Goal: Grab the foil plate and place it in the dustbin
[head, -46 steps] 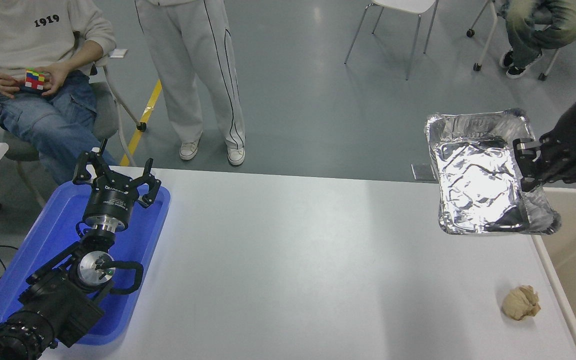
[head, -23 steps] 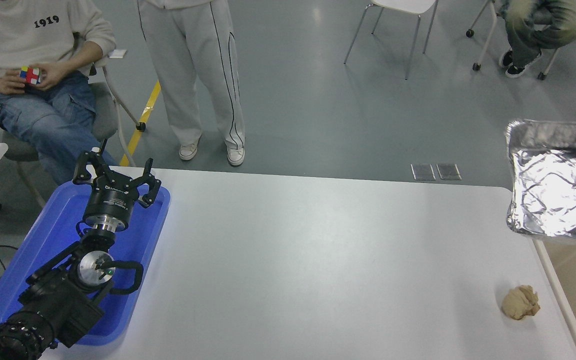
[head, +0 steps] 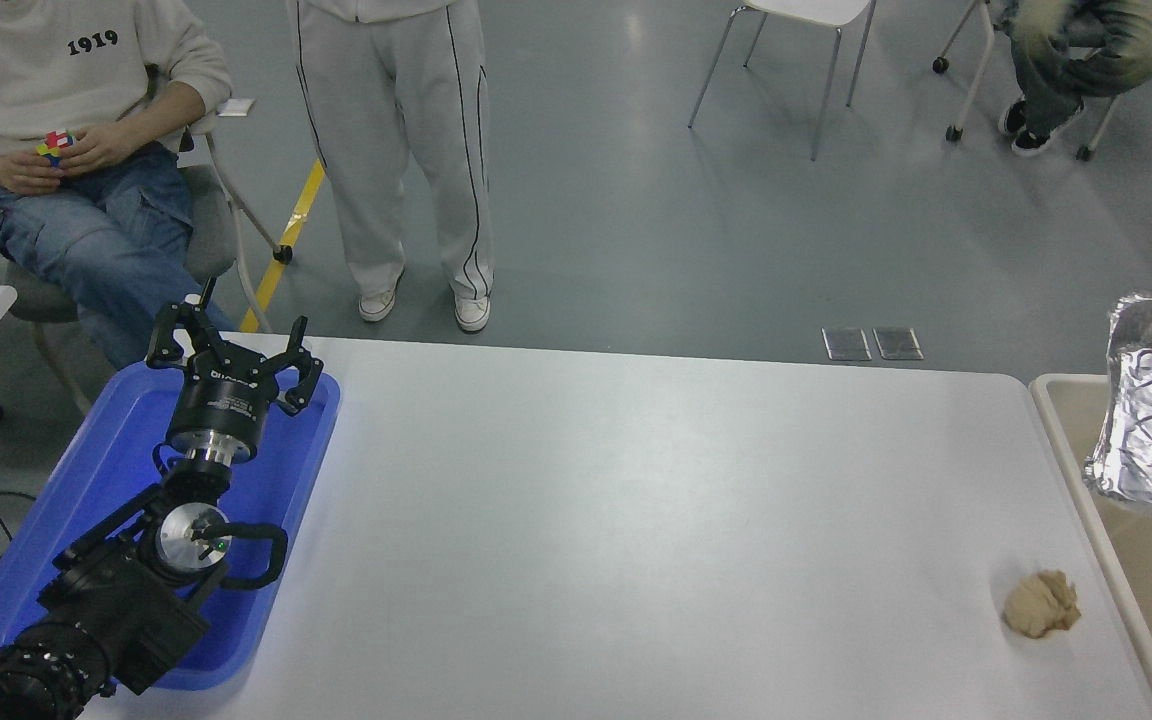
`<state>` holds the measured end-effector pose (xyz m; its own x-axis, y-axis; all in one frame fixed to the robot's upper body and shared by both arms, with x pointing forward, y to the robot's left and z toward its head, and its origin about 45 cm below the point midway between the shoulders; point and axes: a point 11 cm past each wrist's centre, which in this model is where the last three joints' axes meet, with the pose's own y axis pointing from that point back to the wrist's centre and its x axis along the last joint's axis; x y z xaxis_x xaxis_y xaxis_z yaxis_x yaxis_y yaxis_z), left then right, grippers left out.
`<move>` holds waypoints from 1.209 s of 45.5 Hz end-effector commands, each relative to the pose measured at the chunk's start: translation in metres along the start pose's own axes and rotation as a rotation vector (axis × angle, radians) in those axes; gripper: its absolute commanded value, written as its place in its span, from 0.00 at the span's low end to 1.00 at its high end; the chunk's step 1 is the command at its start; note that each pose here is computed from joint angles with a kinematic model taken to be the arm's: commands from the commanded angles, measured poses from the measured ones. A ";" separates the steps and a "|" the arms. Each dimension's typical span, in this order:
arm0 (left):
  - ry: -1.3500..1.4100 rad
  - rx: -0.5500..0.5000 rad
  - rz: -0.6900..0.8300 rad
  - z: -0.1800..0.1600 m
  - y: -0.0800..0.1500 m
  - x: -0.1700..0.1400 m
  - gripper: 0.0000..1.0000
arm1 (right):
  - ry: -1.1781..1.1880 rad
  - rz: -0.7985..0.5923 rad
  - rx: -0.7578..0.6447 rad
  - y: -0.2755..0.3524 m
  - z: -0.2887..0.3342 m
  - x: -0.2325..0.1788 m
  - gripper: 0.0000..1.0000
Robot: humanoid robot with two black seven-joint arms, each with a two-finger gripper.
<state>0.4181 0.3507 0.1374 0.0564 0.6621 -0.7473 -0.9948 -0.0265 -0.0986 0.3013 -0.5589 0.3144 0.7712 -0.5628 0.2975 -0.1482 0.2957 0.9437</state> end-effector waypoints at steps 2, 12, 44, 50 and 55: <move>0.001 -0.001 0.000 0.000 0.000 0.000 1.00 | -0.064 0.104 -0.066 -0.049 0.035 0.007 0.00; 0.000 -0.001 0.002 0.000 0.000 0.000 1.00 | -0.132 0.210 -0.067 -0.086 0.051 0.011 0.00; 0.000 -0.003 0.002 0.001 0.000 0.000 1.00 | -0.201 0.567 -0.178 -0.180 0.084 -0.021 0.00; 0.000 -0.003 0.002 0.001 0.000 0.000 1.00 | -0.184 0.609 -0.187 -0.193 0.081 -0.035 0.00; 0.000 -0.003 0.002 0.001 0.000 0.000 1.00 | -0.196 0.618 -0.178 -0.198 0.077 -0.040 0.00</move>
<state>0.4180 0.3514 0.1375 0.0549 0.6621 -0.7474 -0.9946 -0.0295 -0.0992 0.2643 -0.6612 0.1507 0.4793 -0.4109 0.7755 -0.3856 0.6952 0.6067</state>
